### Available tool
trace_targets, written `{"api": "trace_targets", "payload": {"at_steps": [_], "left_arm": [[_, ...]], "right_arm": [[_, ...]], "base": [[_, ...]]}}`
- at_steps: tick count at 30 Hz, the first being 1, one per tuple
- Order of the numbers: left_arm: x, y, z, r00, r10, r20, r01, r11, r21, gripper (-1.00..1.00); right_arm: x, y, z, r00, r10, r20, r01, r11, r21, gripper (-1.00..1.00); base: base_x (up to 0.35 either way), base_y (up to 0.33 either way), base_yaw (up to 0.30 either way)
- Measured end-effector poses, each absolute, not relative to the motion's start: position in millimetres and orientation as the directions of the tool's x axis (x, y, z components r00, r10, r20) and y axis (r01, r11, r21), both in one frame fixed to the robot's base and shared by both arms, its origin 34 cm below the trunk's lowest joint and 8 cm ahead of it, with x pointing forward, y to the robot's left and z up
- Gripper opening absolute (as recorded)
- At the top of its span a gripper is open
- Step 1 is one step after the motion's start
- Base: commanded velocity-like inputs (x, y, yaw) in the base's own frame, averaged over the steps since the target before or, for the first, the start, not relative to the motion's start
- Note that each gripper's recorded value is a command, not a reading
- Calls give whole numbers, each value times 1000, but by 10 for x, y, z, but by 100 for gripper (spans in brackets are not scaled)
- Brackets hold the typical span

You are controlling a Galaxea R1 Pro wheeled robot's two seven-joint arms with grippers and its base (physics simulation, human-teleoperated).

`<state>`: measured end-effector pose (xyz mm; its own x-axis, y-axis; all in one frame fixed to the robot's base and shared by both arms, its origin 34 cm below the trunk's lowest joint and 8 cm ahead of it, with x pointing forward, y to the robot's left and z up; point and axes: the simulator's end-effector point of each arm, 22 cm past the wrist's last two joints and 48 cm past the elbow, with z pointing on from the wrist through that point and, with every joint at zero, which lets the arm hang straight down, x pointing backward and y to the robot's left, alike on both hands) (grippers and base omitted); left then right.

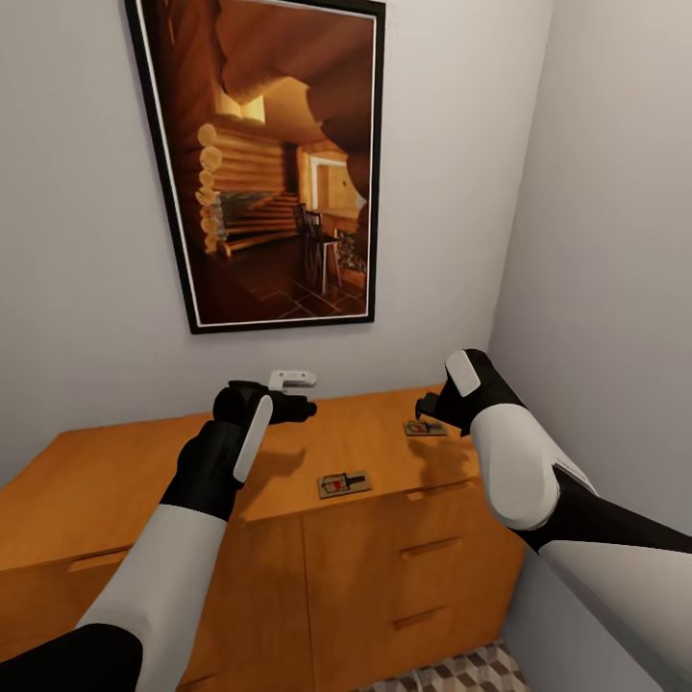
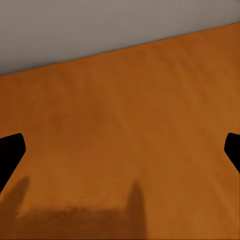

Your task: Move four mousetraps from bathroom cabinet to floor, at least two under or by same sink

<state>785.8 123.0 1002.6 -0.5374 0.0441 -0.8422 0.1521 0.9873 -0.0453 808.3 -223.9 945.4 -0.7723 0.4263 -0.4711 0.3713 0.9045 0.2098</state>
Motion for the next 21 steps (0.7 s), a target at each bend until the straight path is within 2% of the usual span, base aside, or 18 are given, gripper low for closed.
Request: {"api": "trace_targets", "payload": {"at_steps": [21], "left_arm": [[7859, 1229, 9987, -545, 46, -837, 152, 987, -45, 100]], "right_arm": [[8081, -2253, 9451, -771, 427, -472, 375, 904, 205, 100]], "base": [[57, 0, 0]]}}
